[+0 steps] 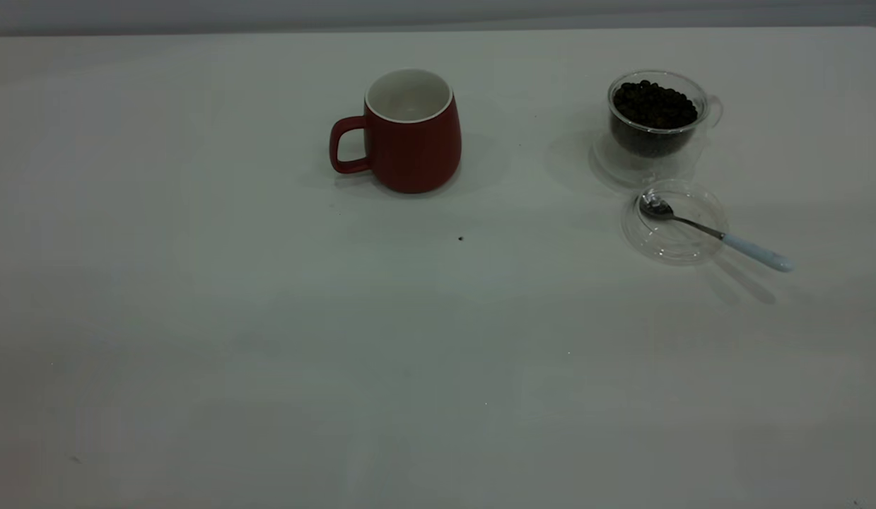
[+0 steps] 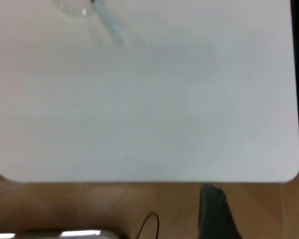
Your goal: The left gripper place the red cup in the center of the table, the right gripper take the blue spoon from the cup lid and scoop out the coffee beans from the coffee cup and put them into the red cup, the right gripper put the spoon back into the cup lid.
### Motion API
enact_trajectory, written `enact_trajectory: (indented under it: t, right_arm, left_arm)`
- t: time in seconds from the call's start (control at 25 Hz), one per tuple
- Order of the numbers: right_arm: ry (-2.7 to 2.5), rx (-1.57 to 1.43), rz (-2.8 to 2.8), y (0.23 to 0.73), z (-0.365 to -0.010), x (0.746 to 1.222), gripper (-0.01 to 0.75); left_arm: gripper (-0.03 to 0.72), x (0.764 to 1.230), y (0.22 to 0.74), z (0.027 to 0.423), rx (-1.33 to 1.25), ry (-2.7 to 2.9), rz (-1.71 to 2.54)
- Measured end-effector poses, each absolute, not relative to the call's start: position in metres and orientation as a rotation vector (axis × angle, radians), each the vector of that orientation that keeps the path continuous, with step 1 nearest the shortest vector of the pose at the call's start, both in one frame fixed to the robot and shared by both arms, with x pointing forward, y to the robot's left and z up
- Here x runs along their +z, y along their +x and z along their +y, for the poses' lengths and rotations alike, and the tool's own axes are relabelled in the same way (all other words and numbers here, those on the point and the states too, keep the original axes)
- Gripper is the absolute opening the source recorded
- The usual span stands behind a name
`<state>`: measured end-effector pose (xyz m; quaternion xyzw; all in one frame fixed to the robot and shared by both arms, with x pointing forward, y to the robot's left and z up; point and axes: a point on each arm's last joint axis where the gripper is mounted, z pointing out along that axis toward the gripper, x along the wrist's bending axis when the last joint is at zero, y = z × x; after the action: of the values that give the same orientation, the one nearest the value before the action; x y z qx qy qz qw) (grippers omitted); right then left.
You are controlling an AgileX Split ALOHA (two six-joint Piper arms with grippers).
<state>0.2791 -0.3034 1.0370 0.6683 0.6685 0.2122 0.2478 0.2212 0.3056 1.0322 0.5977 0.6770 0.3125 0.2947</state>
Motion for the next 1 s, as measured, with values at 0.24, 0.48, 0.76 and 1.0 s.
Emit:
enact_trajectory:
  t: [0.24,0.48,0.76,1.0]
  right_arm:
    - [1.749,0.618,1.747,0.266,-0.307,1.04,0.469]
    - [1.701,0.682,1.689,0.254,-0.307,1.042,0.469]
    - [1.613,0.792,1.584,0.232,-0.308,1.042,0.468]
    - [1.605,0.802,1.573,0.228,-0.308,1.042,0.468]
  left_arm:
    - [0.445,1.032,0.221,0.306,0.832,1.591,1.802]
    - [0.445,1.032,0.221,0.306,0.832,1.591,1.802]
    - [0.445,1.032,0.221,0.306,0.832,1.591,1.802]
    - [0.445,1.032,0.221,0.306,0.832,1.591,1.802]
